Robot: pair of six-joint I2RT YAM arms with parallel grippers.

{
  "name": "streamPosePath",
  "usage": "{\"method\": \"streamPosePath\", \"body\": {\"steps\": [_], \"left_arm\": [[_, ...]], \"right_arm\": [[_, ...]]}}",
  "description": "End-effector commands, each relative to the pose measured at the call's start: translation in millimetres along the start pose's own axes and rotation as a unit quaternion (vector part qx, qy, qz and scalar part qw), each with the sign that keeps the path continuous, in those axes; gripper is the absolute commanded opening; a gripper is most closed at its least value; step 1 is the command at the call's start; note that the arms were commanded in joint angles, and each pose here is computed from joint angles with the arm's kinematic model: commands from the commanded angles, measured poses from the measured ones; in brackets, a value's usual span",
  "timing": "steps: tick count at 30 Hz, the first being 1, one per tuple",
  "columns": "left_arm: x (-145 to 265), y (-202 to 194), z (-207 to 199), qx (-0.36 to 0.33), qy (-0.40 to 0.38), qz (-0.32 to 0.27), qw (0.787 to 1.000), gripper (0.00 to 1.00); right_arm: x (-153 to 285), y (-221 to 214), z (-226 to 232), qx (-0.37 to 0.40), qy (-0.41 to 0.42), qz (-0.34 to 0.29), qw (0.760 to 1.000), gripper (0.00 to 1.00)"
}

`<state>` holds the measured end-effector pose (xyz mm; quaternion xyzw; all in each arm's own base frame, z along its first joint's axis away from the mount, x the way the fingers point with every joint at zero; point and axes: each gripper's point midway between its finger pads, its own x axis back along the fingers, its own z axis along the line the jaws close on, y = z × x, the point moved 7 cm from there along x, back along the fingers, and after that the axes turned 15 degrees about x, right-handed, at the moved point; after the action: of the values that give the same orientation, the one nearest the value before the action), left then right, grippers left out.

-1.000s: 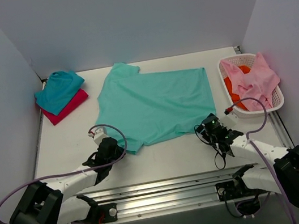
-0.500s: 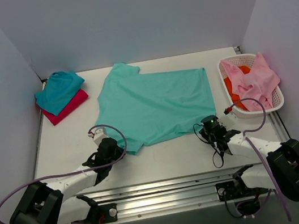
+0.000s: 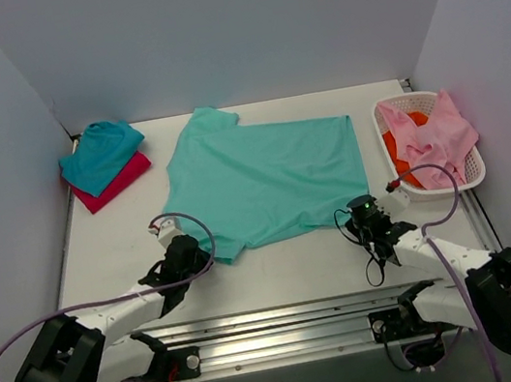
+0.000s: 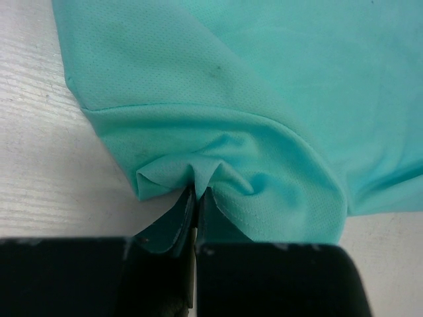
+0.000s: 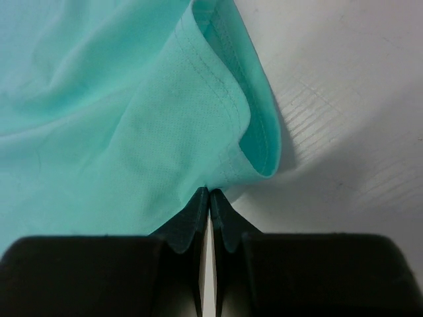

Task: Fold and stack the t-shirts
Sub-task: Flatten the tshirt out, then fold the tshirt

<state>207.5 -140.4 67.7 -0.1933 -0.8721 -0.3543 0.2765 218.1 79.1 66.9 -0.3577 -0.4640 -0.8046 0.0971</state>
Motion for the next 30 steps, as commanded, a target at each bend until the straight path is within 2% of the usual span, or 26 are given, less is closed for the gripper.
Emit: {"method": "streamPosePath", "body": {"steps": [1, 6, 7, 9, 21, 30], "left_arm": [[9, 9, -10, 0.007, -0.024, -0.012, 1.0, 0.02], [30, 15, -6, 0.023, -0.029, -0.018, 0.999, 0.02], [39, 21, -13, 0.033, -0.051, -0.029, 0.998, 0.02], [49, 21, -4, 0.027, -0.03, -0.021, 0.999, 0.02], [124, 59, -15, 0.034, -0.071, -0.058, 0.995, 0.02], [128, 79, -45, 0.023, -0.087, -0.083, 0.992, 0.02]], "right_arm": [[10, 16, -4, 0.003, -0.013, -0.035, 0.999, 0.0], [29, 26, -10, 0.0, -0.007, -0.052, 0.999, 0.0], [32, 24, -14, 0.004, -0.012, -0.049, 0.999, 0.0], [39, 27, -16, 0.003, -0.009, -0.052, 0.999, 0.0], [70, 39, -22, -0.013, 0.021, -0.067, 0.997, 0.0], [71, 51, -5, -0.012, 0.048, -0.075, 0.996, 0.0]]}}
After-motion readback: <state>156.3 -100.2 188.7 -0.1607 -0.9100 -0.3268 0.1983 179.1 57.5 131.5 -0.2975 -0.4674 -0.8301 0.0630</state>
